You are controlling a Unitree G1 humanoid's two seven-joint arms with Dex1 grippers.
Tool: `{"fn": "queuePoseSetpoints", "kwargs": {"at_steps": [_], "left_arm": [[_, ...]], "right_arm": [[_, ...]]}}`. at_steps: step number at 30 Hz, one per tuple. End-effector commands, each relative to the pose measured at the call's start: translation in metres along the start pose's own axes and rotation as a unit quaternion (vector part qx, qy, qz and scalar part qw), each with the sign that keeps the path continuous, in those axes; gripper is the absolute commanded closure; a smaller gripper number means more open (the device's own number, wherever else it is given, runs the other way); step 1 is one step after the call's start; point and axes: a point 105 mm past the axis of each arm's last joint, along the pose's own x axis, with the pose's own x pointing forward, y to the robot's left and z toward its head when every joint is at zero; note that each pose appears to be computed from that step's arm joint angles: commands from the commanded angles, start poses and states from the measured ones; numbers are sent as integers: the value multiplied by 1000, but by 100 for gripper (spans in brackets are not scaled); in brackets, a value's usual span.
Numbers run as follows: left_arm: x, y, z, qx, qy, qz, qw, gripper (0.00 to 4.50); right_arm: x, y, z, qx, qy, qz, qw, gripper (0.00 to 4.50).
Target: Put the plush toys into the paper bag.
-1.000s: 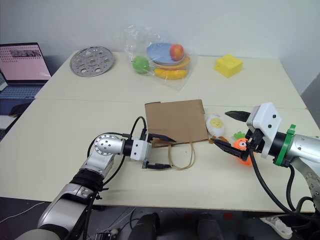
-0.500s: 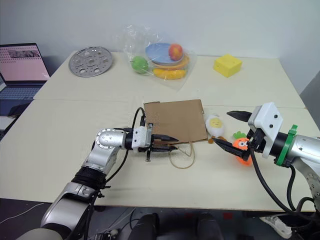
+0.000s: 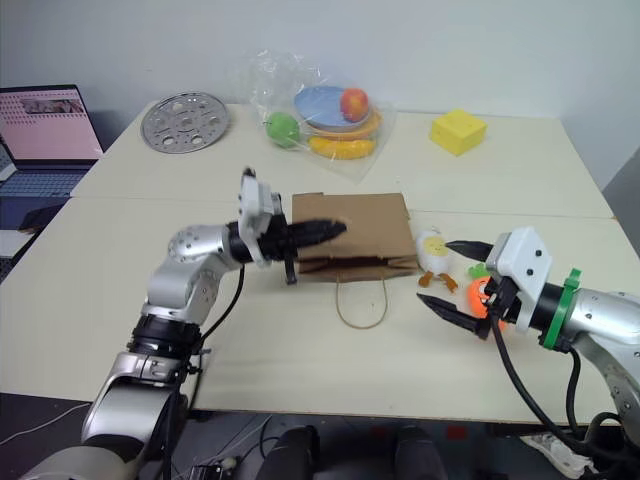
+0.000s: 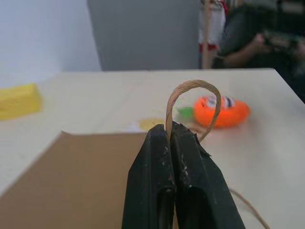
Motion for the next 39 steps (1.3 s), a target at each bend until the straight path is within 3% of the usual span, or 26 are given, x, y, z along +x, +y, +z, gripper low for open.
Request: {"fn": "queuePoseSetpoints", "kwargs": {"at_steps": [1,8,11,14,17,29,33,39], "left_arm": [[2,5,15,16,-17,12,1000,450],[9,3,19,14,-24,1,1000,450],[11,2,21,14,-28,-2,1000,450],[11,1,20,11,-29,-4,1000,450],[12,1,25,14,-42,-4,999,450],[9,-3,46,-35,-89,-10,995,450],[4,-4,52,-36,-82,-12,996,450],[-11,59,100,-42,-126,129,983,450]], "right_arm": [[7,14,4,19,-25,15,999,94],[48,13,9,42,-55,-23,997,358],[62,7,14,55,-70,-47,995,446],[75,1,14,77,-71,-66,992,446],[97,-9,-3,120,-57,-108,985,446],[183,-23,-25,145,-55,-166,974,446],[198,-29,-29,144,-52,-195,969,446],[205,2,-60,167,14,-145,975,446]]}}
